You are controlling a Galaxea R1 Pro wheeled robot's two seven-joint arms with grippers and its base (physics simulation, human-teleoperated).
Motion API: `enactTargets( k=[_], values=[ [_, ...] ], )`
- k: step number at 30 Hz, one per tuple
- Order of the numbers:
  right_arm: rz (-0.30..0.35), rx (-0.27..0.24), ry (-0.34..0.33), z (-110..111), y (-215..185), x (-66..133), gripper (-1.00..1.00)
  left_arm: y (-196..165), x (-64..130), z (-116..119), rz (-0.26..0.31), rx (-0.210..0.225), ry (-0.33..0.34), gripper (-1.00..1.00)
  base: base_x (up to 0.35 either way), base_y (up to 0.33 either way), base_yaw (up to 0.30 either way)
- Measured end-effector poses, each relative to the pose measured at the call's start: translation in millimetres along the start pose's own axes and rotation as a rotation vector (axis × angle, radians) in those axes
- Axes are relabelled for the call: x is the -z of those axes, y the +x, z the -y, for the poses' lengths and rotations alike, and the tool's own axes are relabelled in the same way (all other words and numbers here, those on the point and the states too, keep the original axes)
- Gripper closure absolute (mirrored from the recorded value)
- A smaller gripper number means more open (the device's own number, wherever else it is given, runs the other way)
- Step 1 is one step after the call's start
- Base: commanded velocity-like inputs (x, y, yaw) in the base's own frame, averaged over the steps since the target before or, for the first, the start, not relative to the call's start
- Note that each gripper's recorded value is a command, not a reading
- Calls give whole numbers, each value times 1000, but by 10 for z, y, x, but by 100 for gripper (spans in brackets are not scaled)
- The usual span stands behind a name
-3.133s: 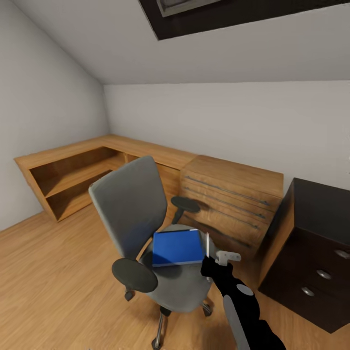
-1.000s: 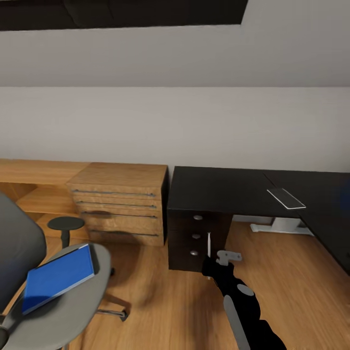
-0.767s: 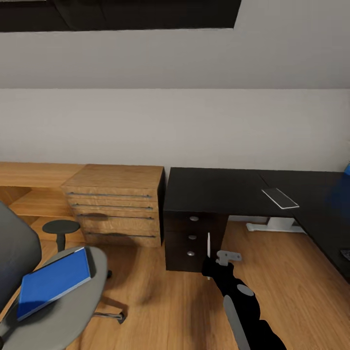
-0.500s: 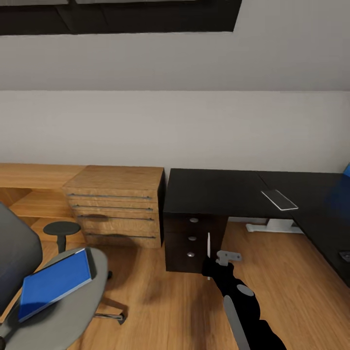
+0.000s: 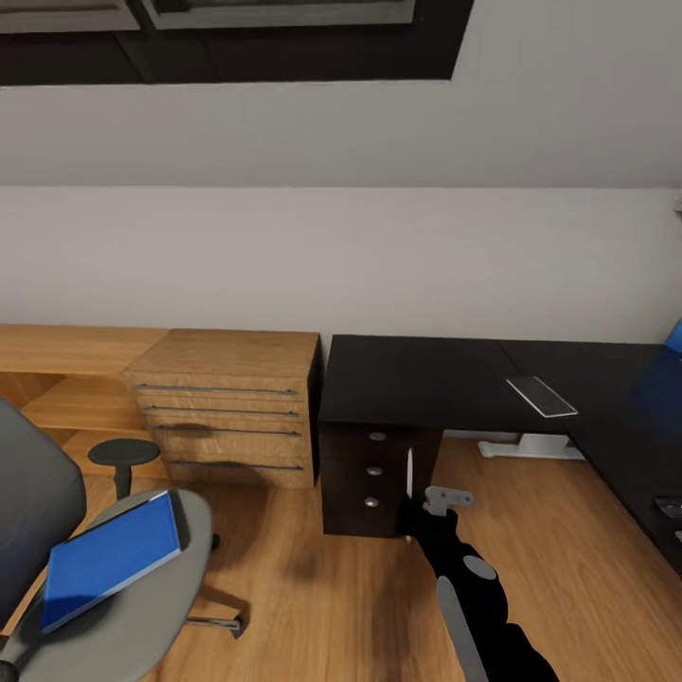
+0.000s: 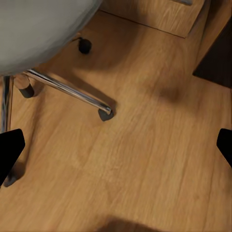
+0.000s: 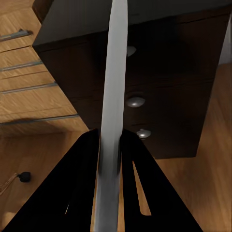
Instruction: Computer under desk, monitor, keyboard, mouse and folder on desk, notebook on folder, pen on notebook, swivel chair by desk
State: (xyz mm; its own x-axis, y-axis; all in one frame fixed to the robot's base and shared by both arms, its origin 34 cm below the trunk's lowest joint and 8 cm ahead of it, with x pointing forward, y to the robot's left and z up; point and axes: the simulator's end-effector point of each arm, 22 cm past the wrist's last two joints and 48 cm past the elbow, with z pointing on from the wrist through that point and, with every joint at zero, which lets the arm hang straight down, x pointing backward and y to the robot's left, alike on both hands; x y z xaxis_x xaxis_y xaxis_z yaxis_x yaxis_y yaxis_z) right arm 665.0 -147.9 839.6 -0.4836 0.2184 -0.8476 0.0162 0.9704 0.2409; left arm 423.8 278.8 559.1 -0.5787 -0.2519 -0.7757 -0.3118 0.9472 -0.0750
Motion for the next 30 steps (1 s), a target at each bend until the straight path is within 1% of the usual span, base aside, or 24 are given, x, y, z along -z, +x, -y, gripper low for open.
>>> enactTargets(
  k=[5,12,14,18,21,26,30],
  values=[
    [29,-3,0,-20,-127,45,100,-82,37,6,10,0,2,-100,0,0,0],
    [39,-1,-1,-25,-154,62,100,-130,28,4,20,1,3,-100,11,-26,0],
    [44,0,-1,-26,-179,73,100,-140,28,7,22,2,3,-100,99,-183,0],
    [49,17,7,62,-209,83,100,-149,26,13,23,1,5,-100,141,-270,0],
    [49,21,8,77,-210,83,100,-148,25,13,23,1,5,-100,126,-306,0],
    [44,19,6,74,-207,85,100,-144,26,12,22,1,5,-100,36,-304,0],
    [30,21,0,47,-207,101,100,-147,25,13,22,1,5,-100,2,-97,0]
  ],
)
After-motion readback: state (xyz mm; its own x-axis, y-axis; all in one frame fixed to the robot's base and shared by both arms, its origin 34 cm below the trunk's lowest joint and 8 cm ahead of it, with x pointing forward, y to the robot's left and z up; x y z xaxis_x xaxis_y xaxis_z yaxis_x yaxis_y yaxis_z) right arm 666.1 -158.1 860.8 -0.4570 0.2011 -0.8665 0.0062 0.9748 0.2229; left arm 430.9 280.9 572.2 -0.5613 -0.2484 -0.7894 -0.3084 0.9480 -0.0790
